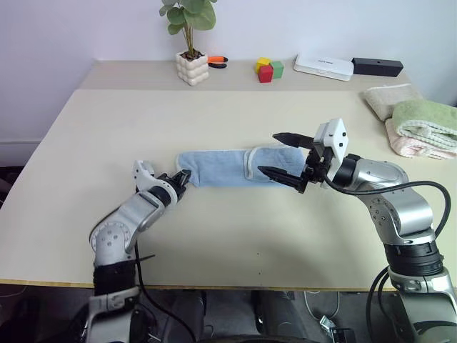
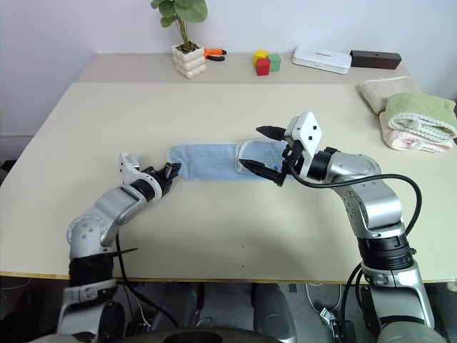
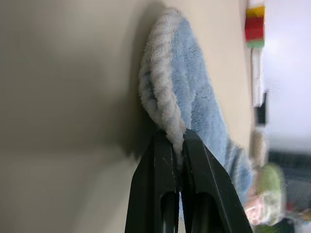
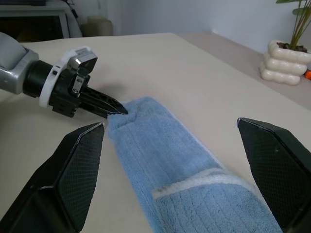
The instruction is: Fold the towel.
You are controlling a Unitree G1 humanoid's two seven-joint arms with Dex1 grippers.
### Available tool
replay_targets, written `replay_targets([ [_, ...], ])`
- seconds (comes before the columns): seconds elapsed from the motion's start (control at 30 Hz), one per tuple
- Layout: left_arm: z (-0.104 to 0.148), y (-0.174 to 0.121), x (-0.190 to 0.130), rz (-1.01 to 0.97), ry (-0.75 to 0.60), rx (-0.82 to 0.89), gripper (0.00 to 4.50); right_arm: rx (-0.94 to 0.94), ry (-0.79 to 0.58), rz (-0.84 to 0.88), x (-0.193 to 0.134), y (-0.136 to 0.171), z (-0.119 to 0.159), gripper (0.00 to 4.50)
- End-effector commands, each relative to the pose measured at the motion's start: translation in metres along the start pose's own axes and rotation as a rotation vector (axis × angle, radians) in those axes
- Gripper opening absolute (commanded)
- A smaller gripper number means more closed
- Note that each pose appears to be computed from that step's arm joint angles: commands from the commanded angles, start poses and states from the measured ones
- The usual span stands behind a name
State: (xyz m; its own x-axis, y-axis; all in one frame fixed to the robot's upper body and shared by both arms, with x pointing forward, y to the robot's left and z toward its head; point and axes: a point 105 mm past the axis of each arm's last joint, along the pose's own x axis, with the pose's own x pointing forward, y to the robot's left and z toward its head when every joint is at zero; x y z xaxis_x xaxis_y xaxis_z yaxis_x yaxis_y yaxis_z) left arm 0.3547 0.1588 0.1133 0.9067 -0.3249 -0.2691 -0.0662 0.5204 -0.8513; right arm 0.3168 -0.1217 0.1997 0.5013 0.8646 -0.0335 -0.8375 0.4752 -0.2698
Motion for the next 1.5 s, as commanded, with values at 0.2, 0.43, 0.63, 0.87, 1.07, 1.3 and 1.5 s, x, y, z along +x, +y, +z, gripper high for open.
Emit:
replay_targets([
  [0.2, 0.037, -0.027, -0.003, -0.125, -0.104, 0.172, 0.04, -0.046, -0.02, -0.027, -0.006, -0.006, 0.009, 4.5],
  [0.43, 0.022, -0.055, -0.004, -0.274, -0.009, 0.536, 0.04, -0.063, 0.009, -0.043, -0.015, -0.01, 0.005, 4.5],
  [0.63, 0.022, -0.055, -0.003, -0.288, -0.008, 0.553, 0.04, -0.063, 0.01, -0.043, -0.015, -0.01, 0.005, 4.5],
  [0.87, -0.004, -0.087, 0.006, -0.433, 0.053, 0.787, 0.04, -0.094, 0.075, -0.093, -0.035, -0.024, -0.001, 4.5],
  [1.07, -0.004, -0.087, 0.008, -0.447, 0.052, 0.804, 0.04, -0.096, 0.075, -0.091, -0.035, -0.025, -0.001, 4.5],
  [1.3, -0.115, -0.162, 0.028, -0.825, 0.273, 0.903, 0.04, -0.13, 0.147, -0.216, -0.074, -0.038, 0.002, 4.5],
  [1.5, -0.155, -0.182, 0.038, -0.938, 0.339, 0.96, 0.04, -0.146, 0.174, -0.265, -0.089, -0.045, 0.005, 4.5],
])
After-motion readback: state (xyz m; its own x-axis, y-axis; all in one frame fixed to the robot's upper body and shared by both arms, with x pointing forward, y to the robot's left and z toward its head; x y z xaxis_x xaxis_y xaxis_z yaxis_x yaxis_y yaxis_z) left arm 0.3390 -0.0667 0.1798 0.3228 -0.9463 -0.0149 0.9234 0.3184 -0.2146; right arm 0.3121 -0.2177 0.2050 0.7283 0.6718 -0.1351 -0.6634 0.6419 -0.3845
